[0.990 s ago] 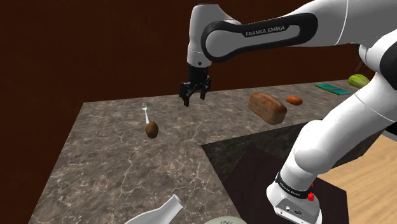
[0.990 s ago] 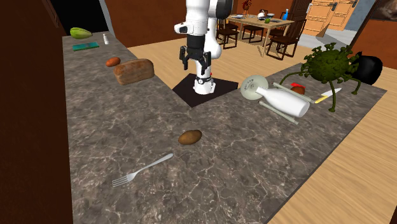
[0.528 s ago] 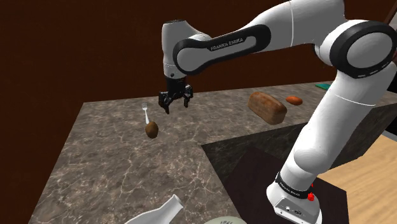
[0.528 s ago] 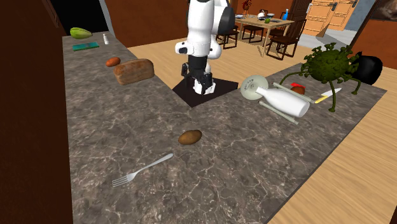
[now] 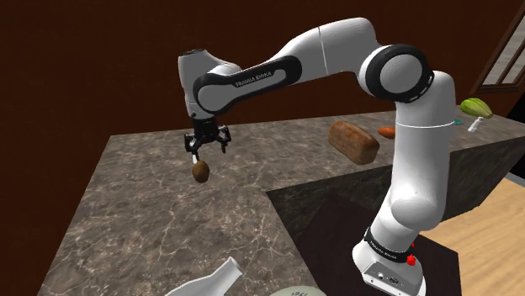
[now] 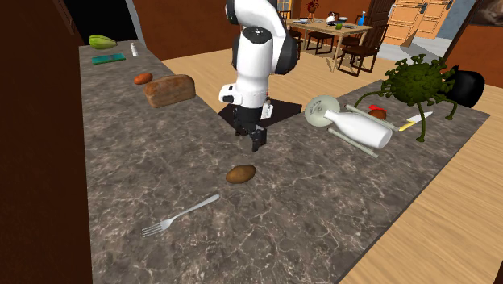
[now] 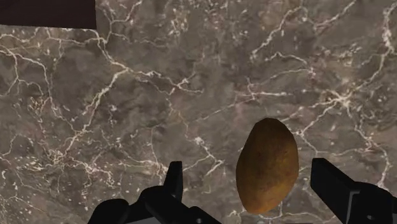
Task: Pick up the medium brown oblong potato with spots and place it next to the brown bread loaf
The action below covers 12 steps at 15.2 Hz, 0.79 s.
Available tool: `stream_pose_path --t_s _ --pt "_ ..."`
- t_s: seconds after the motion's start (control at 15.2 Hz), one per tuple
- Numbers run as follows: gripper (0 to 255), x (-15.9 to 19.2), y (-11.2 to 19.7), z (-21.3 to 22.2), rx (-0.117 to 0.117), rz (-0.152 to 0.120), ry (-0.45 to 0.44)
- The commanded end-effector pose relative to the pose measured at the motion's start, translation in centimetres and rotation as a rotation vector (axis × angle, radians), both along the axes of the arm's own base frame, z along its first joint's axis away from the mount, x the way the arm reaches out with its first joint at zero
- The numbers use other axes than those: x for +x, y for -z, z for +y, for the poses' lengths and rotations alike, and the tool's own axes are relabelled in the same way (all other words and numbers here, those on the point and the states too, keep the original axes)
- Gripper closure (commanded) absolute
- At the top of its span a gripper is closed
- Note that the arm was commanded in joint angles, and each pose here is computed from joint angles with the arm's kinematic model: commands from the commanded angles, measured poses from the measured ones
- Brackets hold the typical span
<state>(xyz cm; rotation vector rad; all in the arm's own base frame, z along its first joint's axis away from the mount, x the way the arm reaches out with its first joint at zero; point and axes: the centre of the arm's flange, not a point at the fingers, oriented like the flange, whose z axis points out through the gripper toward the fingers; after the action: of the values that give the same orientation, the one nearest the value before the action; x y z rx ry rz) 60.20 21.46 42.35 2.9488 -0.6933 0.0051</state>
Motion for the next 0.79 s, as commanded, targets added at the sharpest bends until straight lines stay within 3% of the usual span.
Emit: stream_pose_path --t_s 0.0,0.26,0.73 --pt "0 2.1 1.8 0.6 -0.01 0.01 0.048" --pt "0 6.6 5.2 1.4 -0.026 0.03 0.137" --pt "0 6.8 8.6 1.0 -0.027 0.031 0.145"
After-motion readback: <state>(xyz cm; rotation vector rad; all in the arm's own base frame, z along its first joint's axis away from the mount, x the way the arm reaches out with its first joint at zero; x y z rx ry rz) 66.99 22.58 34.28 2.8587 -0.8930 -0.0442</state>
